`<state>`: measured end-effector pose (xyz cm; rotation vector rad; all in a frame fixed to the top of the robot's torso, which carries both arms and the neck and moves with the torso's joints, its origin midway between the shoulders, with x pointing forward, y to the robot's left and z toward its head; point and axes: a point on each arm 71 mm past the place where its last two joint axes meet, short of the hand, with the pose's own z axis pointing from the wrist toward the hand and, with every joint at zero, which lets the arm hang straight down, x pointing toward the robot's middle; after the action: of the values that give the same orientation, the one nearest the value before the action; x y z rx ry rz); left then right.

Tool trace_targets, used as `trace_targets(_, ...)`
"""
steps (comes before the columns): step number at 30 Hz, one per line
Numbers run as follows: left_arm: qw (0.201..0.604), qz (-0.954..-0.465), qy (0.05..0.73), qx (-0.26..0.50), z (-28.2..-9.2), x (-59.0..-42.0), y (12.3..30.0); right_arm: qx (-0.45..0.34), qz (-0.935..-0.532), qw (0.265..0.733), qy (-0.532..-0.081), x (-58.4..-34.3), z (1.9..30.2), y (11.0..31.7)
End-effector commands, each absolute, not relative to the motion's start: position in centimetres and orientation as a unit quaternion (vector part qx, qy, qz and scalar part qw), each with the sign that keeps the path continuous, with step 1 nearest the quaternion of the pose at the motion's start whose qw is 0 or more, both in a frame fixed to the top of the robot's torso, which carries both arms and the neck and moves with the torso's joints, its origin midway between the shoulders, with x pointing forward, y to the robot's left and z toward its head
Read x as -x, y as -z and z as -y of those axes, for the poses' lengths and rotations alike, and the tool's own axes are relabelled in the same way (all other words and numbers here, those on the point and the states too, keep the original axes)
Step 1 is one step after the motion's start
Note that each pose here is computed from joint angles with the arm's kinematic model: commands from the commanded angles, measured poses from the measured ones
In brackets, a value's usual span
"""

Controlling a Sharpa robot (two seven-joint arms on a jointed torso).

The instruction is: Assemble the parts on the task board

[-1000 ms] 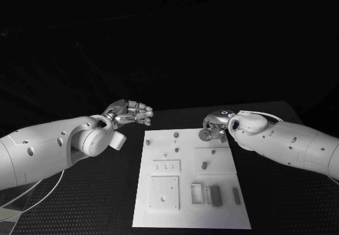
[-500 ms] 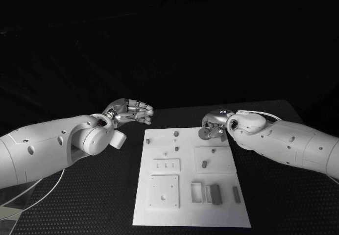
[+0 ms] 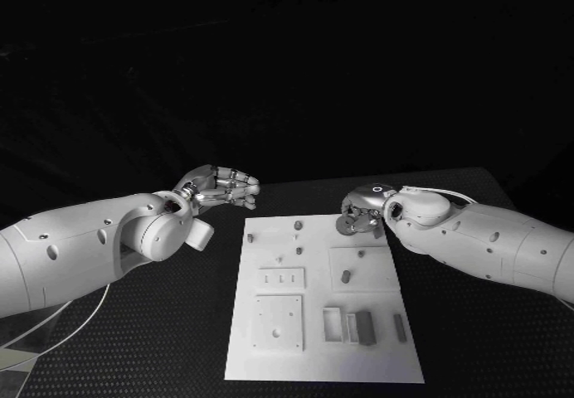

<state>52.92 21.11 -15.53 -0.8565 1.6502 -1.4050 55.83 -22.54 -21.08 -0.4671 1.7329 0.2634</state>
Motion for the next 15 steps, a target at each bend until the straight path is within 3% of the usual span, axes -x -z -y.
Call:
trace_targets(1,0.391,-0.650,0.560,0.333,-20.9,-52.9,15.4,0.218,-0.766,0.598,-0.090,-55.1,22.7,22.8)
trace_targets(15,0.391,-0.650,0.560,0.333,-21.1,-52.8,15.4,0.227,-0.716,0.655,-0.084,-54.3,21.6,21.5)
